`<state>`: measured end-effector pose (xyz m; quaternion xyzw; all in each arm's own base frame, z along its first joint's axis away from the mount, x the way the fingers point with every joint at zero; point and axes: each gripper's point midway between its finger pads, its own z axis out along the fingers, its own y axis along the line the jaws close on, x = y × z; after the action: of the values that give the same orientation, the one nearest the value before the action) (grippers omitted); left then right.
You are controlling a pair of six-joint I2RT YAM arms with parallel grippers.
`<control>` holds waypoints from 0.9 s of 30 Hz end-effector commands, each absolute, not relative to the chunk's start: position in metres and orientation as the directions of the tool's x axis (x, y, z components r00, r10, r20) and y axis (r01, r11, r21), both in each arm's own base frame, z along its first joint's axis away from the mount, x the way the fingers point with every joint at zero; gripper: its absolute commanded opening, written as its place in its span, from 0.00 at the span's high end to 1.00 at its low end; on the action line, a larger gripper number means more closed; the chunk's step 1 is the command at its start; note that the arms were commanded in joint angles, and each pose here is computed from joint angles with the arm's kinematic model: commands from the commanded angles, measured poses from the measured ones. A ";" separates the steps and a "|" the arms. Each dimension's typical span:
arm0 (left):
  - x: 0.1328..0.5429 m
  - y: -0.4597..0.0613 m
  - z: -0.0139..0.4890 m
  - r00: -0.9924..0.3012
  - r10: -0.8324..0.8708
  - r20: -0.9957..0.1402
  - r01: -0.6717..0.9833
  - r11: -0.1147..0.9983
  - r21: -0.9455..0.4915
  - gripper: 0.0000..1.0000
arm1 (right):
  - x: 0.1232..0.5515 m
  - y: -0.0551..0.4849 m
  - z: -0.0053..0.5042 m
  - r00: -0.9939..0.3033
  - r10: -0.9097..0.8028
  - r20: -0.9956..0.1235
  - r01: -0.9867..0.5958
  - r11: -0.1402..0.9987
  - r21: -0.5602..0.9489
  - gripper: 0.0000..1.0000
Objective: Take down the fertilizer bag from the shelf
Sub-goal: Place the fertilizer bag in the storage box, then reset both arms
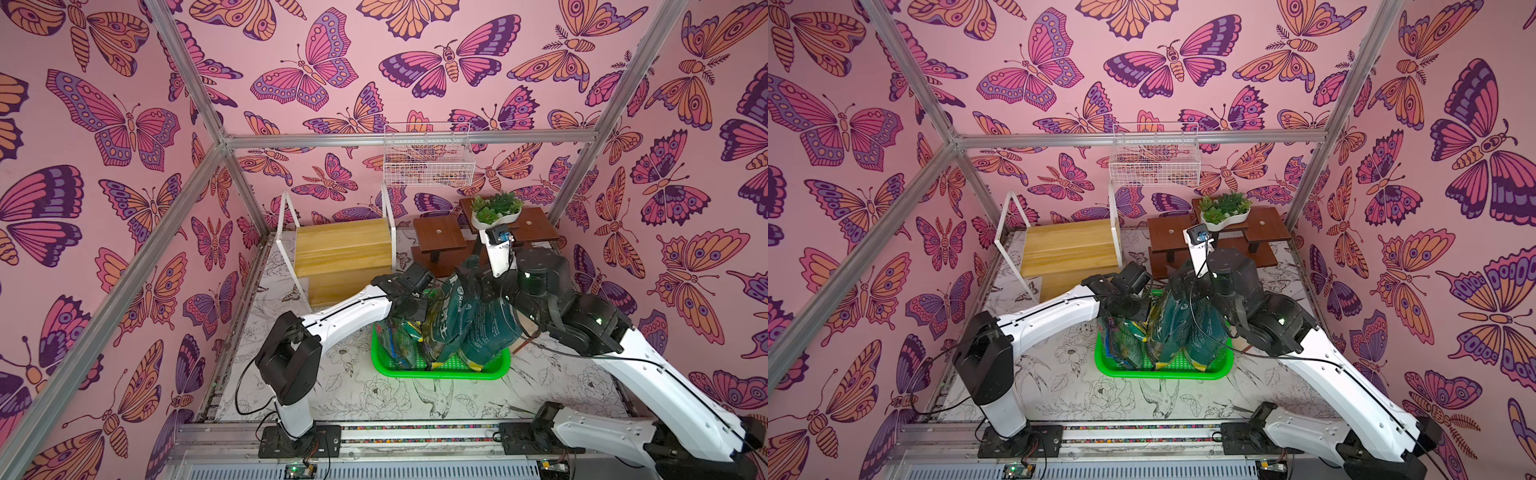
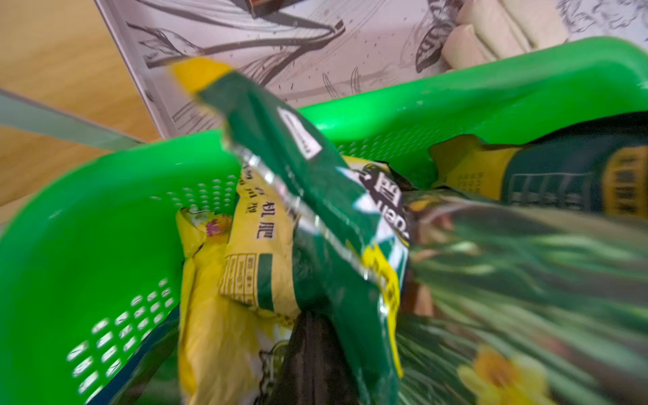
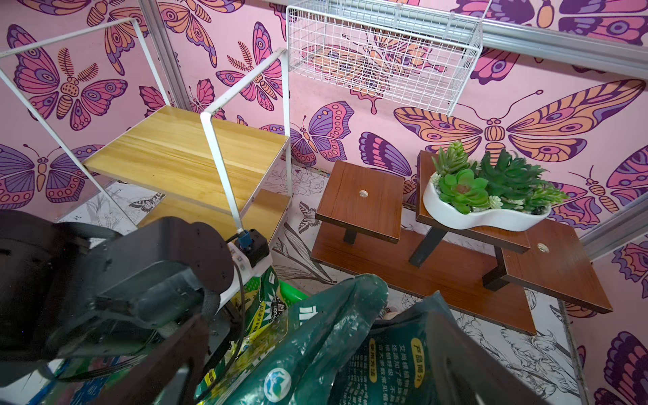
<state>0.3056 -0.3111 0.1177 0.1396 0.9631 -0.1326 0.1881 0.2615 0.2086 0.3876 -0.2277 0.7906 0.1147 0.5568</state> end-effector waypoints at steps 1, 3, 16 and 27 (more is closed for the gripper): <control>0.285 -0.313 0.089 -0.933 0.235 -0.272 0.303 0.921 -0.245 1.00 | 0.264 0.201 0.383 -0.281 -0.241 -0.929 -0.457 0.885 -0.091 0.01; 0.280 -0.308 0.077 -0.940 0.241 -0.242 0.297 0.926 -0.231 1.00 | 0.267 0.197 0.379 -0.282 -0.255 -0.925 -0.433 0.894 -0.115 0.01; 0.327 -0.288 0.256 -0.735 0.105 -0.670 0.332 0.917 -0.222 0.69 | 0.311 0.095 0.401 -0.355 -0.028 -0.935 -0.152 0.988 0.028 0.01; 0.330 -0.120 0.358 -0.461 -0.129 -0.878 0.005 0.989 -0.147 0.58 | 0.344 -0.040 0.308 -0.494 0.265 -0.828 0.282 0.950 0.135 0.01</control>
<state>0.3313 -0.1755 0.3688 0.0088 0.8506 -0.1407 0.5066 0.3441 -0.0238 0.3411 0.1135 0.8526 -0.0220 0.5097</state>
